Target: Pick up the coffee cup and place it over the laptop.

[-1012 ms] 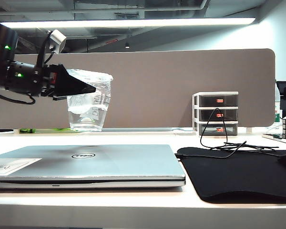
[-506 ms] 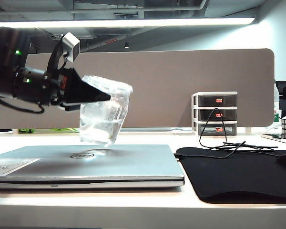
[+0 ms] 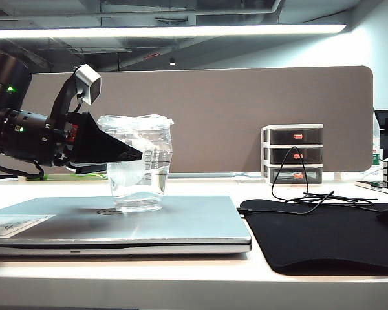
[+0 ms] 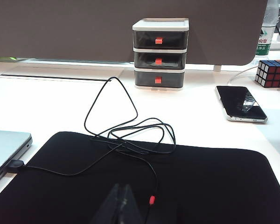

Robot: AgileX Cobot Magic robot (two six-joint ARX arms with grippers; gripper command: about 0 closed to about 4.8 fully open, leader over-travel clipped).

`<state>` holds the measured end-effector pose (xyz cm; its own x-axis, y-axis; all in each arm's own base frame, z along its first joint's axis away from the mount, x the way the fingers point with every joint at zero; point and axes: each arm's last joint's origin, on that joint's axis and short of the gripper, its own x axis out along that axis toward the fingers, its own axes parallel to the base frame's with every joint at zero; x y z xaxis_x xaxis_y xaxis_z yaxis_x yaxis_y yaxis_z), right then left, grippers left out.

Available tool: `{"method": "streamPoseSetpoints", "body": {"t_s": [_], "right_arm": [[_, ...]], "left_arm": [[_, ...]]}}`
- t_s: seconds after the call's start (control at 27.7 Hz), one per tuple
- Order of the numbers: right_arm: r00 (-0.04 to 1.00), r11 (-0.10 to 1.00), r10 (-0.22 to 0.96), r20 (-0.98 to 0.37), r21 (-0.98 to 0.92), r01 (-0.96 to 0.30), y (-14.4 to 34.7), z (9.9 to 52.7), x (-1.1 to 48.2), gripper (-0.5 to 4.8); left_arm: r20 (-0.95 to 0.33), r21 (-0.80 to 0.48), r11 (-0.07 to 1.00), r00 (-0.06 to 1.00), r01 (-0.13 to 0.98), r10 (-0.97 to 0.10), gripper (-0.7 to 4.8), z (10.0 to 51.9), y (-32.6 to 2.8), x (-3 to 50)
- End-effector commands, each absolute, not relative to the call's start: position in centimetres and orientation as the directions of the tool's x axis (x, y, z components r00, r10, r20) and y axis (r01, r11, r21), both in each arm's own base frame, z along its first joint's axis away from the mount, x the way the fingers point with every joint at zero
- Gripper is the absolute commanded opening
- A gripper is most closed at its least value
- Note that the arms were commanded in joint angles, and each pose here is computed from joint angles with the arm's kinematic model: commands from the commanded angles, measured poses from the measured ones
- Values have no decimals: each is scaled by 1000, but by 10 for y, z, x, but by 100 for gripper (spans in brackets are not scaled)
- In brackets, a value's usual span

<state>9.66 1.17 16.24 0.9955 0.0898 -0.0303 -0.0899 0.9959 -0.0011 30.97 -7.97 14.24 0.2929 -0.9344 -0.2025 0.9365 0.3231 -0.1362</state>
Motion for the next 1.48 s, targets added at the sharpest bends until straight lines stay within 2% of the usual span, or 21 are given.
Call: {"method": "streamPoseSetpoints", "body": {"t_s": [0.04,0.25,0.36,0.54,0.76,0.8,0.83,0.87,1.01,1.16,1.23,1.34,1.48], "right_arm": [[995,996,93,-22,-2,-93,12,162,97,-6],[996,996,92,-23,-2,-92,12,162,97,-6],[995,996,93,-23,-2,-93,12,162,97,-6],[996,996,92,-23,-2,-92,12,162,97,-6],[995,996,92,-23,-2,-92,12,162,97,-6],[995,996,93,-23,-2,-93,12,162,97,-6],[995,996,93,-23,-2,-93,12,162,97,-6],[995,996,93,-23,-2,-93,12,162,97,-6],[994,995,104,-23,-1,-104,12,162,97,-6],[993,993,118,-23,-1,-118,13,162,97,-6],[993,993,119,-23,-1,-119,13,162,97,-6],[990,991,136,-23,0,-137,13,162,97,-6],[990,991,136,-23,0,-137,13,162,97,-6]], "left_arm": [[-199,-121,327,300,937,-933,314,145,-79,310],[-205,-102,376,350,921,-914,315,148,-66,303],[-209,-108,417,389,903,-897,342,150,-52,296],[-218,-131,468,435,874,-874,342,153,-35,280],[-220,-109,529,498,842,-839,339,169,-29,259],[-231,-103,552,520,827,-822,326,174,-29,252],[-252,-96,595,559,798,-790,270,181,-28,244],[-268,-91,624,585,776,-766,237,185,-27,239],[-333,-61,734,680,676,-653,154,197,-24,225],[-373,7,828,770,561,-519,16,212,-22,208],[-367,19,843,788,538,-495,-5,218,-21,201],[-363,30,853,801,521,-476,-6,225,-20,190],[-384,47,904,843,426,-377,-6,232,-16,175]]}}
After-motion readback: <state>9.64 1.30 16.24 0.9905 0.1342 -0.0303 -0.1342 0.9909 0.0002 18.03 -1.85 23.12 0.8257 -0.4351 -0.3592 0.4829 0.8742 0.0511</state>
